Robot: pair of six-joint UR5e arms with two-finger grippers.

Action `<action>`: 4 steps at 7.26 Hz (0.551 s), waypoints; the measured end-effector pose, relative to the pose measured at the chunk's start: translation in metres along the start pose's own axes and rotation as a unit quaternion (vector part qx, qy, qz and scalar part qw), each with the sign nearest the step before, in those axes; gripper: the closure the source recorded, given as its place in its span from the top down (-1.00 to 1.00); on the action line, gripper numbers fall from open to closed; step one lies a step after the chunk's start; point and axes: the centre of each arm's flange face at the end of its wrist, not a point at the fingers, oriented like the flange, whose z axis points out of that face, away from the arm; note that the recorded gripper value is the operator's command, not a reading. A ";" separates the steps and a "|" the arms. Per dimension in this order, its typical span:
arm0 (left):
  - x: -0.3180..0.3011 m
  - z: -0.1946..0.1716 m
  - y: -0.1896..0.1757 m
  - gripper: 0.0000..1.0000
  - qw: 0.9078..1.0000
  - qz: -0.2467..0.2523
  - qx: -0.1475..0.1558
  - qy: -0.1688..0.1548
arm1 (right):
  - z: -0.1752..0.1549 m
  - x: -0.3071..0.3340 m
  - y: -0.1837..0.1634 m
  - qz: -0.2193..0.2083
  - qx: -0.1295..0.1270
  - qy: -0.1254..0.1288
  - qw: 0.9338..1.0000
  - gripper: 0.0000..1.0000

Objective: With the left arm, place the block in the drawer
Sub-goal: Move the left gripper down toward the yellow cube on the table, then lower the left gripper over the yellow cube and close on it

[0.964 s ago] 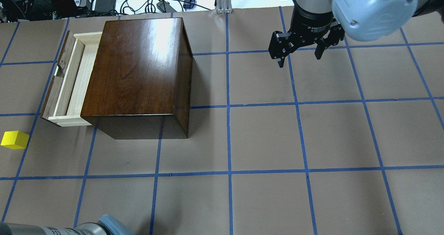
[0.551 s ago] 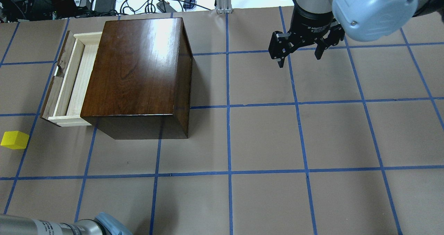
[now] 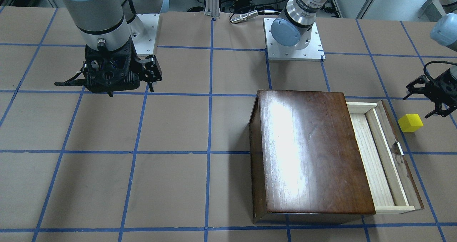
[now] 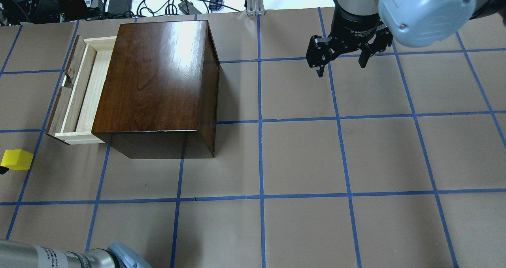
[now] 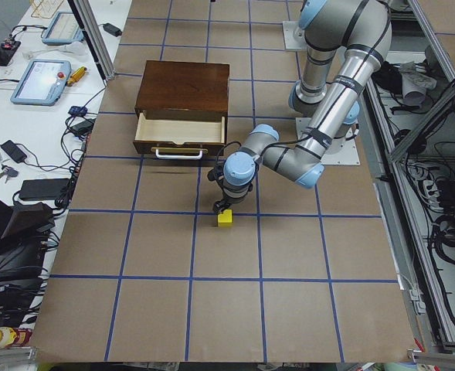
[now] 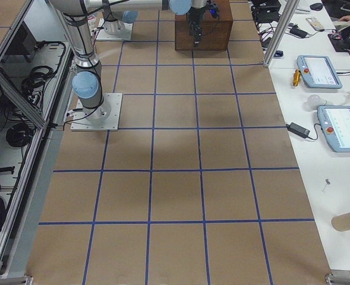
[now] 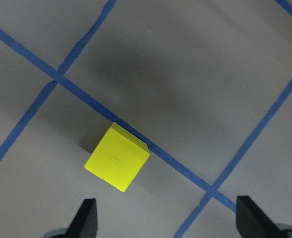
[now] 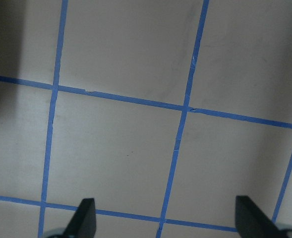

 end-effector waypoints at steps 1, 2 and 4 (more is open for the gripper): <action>-0.001 0.002 0.000 1.00 1.000 0.029 0.002 0.001 | 0.000 0.000 0.000 0.000 0.000 0.000 1.000 1.00; -0.001 0.004 0.001 1.00 0.996 0.093 0.002 0.002 | 0.000 0.000 0.000 0.000 0.000 0.000 1.000 1.00; -0.002 0.011 0.002 1.00 0.979 0.206 0.004 0.009 | 0.000 0.000 0.000 0.000 0.000 0.000 1.000 1.00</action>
